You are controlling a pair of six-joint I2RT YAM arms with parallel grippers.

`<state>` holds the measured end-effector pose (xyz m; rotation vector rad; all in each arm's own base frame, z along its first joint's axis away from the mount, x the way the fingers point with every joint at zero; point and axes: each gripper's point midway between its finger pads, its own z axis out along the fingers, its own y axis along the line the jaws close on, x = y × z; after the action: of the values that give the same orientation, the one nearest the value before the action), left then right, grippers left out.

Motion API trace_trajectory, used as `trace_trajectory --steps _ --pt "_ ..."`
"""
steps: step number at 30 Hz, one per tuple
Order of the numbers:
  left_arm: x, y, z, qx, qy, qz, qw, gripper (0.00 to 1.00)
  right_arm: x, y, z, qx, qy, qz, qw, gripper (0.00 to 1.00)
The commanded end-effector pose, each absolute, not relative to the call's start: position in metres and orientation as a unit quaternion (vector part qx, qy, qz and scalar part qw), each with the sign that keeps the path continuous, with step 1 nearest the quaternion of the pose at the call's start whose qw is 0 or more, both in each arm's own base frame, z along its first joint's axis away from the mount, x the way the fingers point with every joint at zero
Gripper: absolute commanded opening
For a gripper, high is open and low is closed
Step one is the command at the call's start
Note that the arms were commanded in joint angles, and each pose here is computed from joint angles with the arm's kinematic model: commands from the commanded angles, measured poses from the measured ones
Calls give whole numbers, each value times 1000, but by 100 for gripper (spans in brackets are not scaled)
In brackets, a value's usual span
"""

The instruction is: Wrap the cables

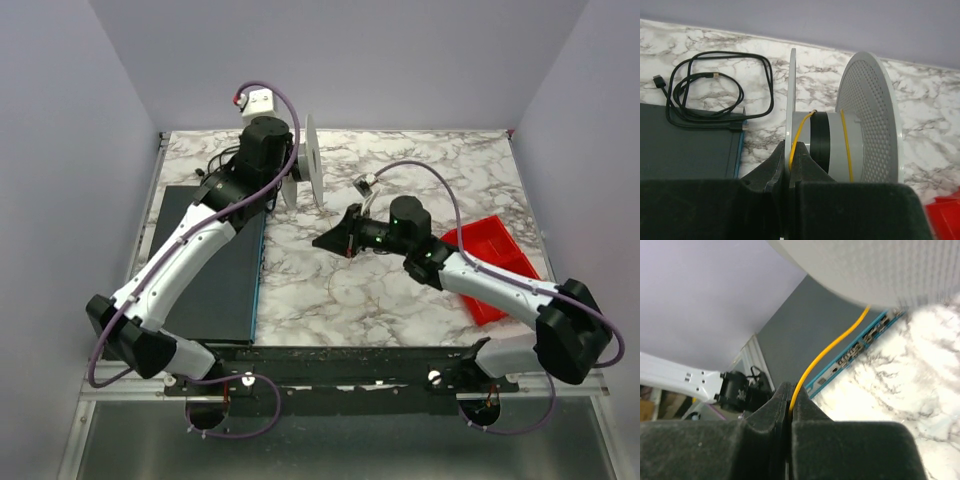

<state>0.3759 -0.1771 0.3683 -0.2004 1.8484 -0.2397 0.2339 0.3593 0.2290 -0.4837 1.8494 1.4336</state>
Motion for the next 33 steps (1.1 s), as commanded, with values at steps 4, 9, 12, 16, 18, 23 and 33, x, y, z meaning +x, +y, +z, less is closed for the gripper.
trace_trajectory --steps 4,9,12,16,18,23,33 --pt "383 -199 333 -19 823 -63 565 0 272 306 256 -202 795 341 459 1" --pt "362 -229 311 84 836 -64 538 0 308 273 289 -177 797 225 532 1" --pt "349 -239 303 135 838 -64 525 0 328 253 300 -156 794 159 565 1" --pt "333 -244 297 189 842 -72 500 0 342 241 306 -136 789 116 588 1" --pt "326 -244 295 209 842 -71 492 0 344 239 311 -126 783 114 599 4" --pt "307 -249 297 253 832 -105 483 0 353 230 312 -107 779 85 612 13" --pt "279 -247 323 264 811 -166 495 0 367 241 265 -127 797 152 570 16"
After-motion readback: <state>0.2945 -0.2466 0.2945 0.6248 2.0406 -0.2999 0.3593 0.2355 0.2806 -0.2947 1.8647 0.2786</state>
